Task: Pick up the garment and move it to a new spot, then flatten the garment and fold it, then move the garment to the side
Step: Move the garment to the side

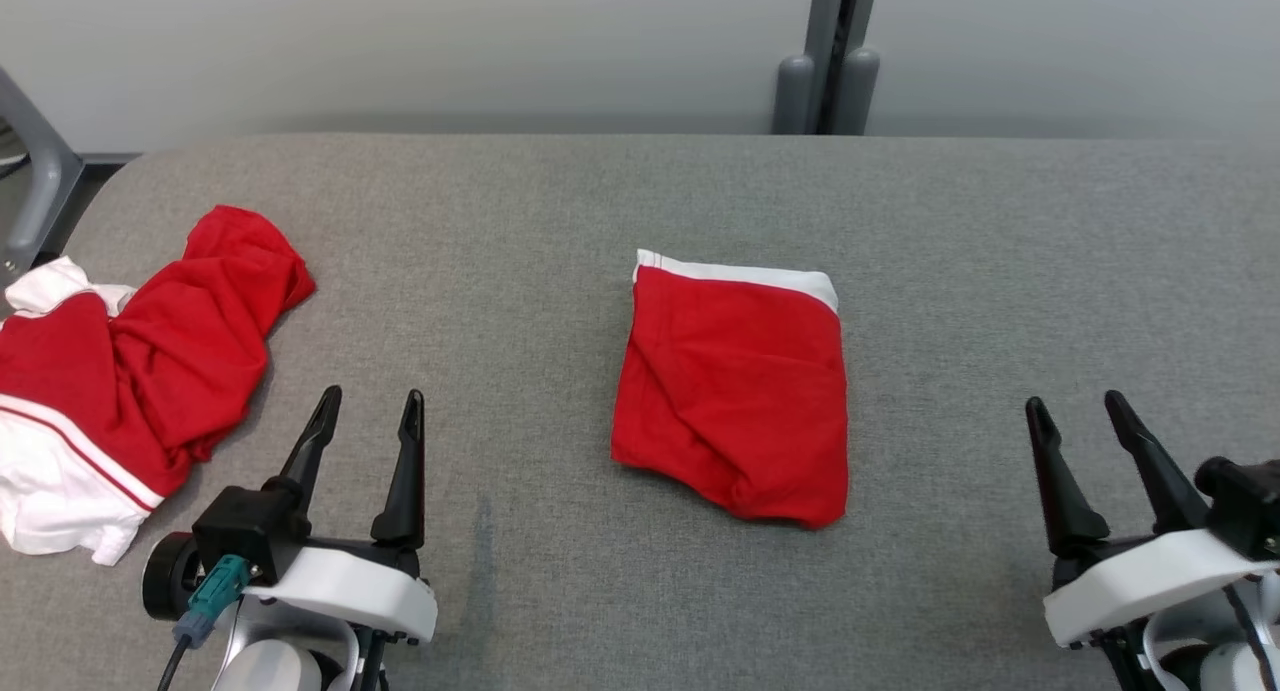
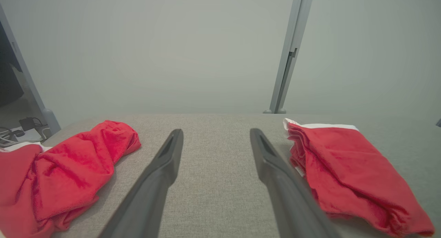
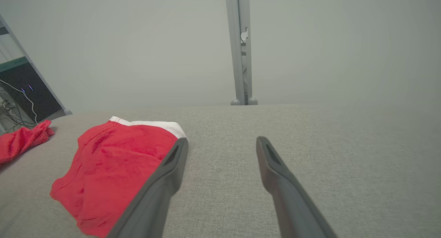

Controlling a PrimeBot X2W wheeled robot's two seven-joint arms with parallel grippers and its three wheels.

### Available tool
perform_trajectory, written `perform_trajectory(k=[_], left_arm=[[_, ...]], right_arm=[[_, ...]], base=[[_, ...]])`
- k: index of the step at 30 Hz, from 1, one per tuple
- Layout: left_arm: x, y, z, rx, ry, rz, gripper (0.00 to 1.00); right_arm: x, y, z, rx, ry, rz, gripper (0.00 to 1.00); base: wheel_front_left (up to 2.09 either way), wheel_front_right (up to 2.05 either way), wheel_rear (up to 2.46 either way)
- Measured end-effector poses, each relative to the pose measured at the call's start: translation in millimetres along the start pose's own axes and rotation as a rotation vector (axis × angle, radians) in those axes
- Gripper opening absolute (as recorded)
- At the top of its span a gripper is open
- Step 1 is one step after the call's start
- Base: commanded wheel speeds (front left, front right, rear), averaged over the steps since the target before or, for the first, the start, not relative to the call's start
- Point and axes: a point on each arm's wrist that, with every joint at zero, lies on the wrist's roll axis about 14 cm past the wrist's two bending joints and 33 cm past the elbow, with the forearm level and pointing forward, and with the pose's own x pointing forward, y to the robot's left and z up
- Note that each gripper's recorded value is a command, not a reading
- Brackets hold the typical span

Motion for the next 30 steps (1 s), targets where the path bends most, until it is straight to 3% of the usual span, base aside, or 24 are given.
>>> perform_trajectory(k=[12, 24, 25, 26, 27, 30], left_arm=[[16, 13, -17, 0.006, 0.03, 0.026, 1.0], [24, 19, -25, 0.003, 0.04, 0.048, 1.0], [24, 19, -25, 0.002, 0.041, 0.048, 1.0], [24, 19, -26, 0.002, 0.041, 0.047, 1.0], [24, 18, -26, 0.001, 0.042, 0.046, 1.0], [26, 15, -27, -0.002, 0.043, 0.039, 1.0]], right_arm=[[43, 74, -89, 0.056, 0.268, 0.228, 1.0], [50, 94, -141, 0.078, 0.47, 0.29, 1.0], [51, 93, -141, 0.075, 0.475, 0.291, 0.5], [51, 93, -142, 0.081, 0.48, 0.29, 0.38], [51, 94, -143, 0.083, 0.488, 0.293, 0.0], [52, 95, -142, 0.086, 0.491, 0.302, 0.0]], base=[[0.0, 0.0, 0.0], [0.0, 0.0, 0.0], [0.0, 0.0, 0.0], [0.0, 0.0, 0.0], [0.0, 0.0, 0.0], [0.0, 0.0, 0.0]])
